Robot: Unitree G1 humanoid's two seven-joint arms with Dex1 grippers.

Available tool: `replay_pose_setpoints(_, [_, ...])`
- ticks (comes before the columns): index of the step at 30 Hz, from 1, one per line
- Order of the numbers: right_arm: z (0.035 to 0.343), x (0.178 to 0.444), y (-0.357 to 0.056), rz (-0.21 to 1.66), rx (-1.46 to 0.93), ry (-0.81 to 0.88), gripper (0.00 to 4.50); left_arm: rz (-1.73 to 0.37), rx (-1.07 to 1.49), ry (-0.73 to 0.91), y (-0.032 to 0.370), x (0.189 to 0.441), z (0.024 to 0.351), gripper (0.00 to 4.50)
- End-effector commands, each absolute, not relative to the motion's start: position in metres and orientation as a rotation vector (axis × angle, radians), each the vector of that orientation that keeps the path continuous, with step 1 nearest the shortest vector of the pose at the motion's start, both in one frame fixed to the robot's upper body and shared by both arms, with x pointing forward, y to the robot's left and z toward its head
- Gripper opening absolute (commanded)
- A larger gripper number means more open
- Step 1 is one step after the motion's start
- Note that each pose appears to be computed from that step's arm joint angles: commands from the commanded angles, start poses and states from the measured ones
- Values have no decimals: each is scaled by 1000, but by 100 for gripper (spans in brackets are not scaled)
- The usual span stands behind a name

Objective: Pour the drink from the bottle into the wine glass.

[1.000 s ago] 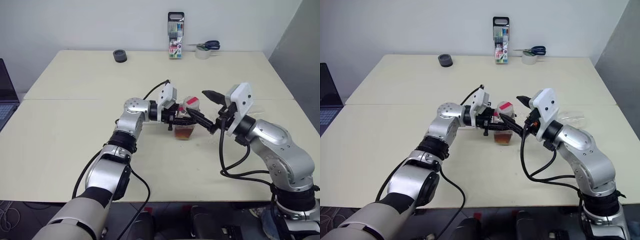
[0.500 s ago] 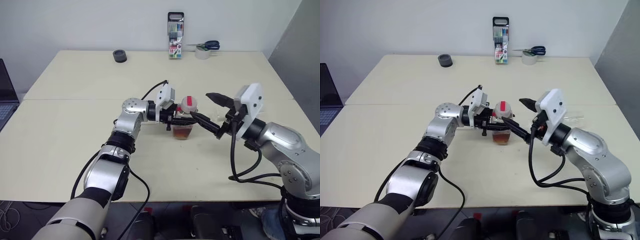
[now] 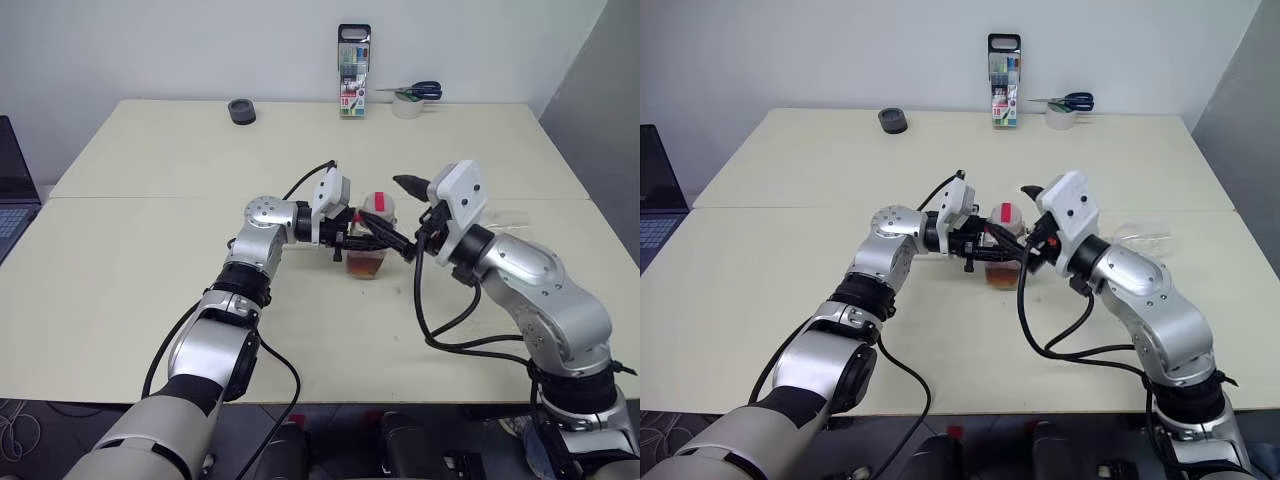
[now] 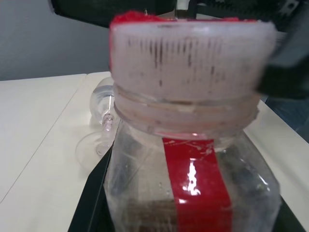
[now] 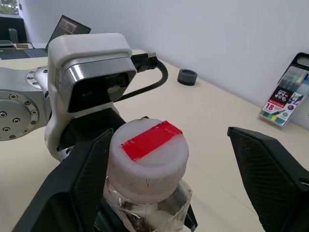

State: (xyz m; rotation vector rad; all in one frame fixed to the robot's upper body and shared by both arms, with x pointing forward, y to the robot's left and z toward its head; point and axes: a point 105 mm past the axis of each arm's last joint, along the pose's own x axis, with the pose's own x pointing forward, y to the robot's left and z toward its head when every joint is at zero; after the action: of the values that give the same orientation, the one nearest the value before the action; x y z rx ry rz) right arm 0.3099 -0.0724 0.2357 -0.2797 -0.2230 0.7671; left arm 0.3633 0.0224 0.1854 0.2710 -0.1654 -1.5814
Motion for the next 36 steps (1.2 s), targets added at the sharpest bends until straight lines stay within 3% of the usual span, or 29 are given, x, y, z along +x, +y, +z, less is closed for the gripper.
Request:
replay_pose_setpoints(1, [250,310,-81,723,-263,-281,402,-1580,287,-242,21,362,201,167])
replay_pose_setpoints(36, [246,295,-101,740,-255,-221,402,-1587,282,-237,21,359,196,167])
